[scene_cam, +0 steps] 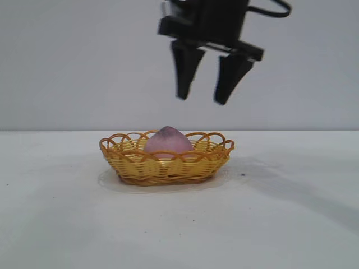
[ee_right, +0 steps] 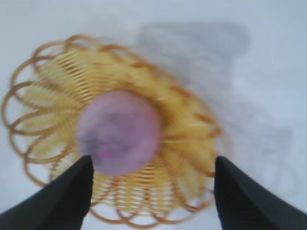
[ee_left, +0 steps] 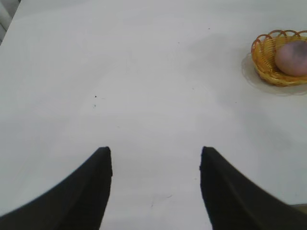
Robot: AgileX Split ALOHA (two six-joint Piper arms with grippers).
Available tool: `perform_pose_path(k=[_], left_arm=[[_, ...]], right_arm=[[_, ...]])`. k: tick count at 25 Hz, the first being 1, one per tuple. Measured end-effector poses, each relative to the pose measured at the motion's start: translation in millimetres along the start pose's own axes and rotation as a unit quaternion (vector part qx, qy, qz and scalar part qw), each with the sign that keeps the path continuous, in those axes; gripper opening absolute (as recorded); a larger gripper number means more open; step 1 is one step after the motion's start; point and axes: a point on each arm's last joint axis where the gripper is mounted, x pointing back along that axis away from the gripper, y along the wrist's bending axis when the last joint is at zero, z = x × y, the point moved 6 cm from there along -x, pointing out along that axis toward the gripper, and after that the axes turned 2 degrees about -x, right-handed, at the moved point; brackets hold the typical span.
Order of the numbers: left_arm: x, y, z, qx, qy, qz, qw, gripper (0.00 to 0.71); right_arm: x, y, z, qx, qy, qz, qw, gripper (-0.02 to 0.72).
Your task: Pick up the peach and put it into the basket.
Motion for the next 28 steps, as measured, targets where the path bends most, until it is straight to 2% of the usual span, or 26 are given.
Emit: perform_pose_path(k=[5, 8, 20, 28], left_arm=[[0, 0.0, 0, 0.0, 0.0, 0.0, 1.0, 0.358], [0, 0.0, 0, 0.0, 0.0, 0.0, 1.0, 0.358], [0, 0.0, 0, 0.0, 0.0, 0.0, 1.0, 0.358], [0, 0.0, 0, 0.0, 0.0, 0.0, 1.0, 0.358]], right_arm=[[11, -64, 11, -0.06, 0.018, 0.05, 0.997, 0.46], [17, -92, 19, -0.083, 0.032, 0.07, 0.994, 0.46], [47, -169, 44, -0.173, 0.022, 0.089, 0.981, 0.46], [113, -165, 64, -0.187, -0.032, 0.106, 0.976, 0.46]])
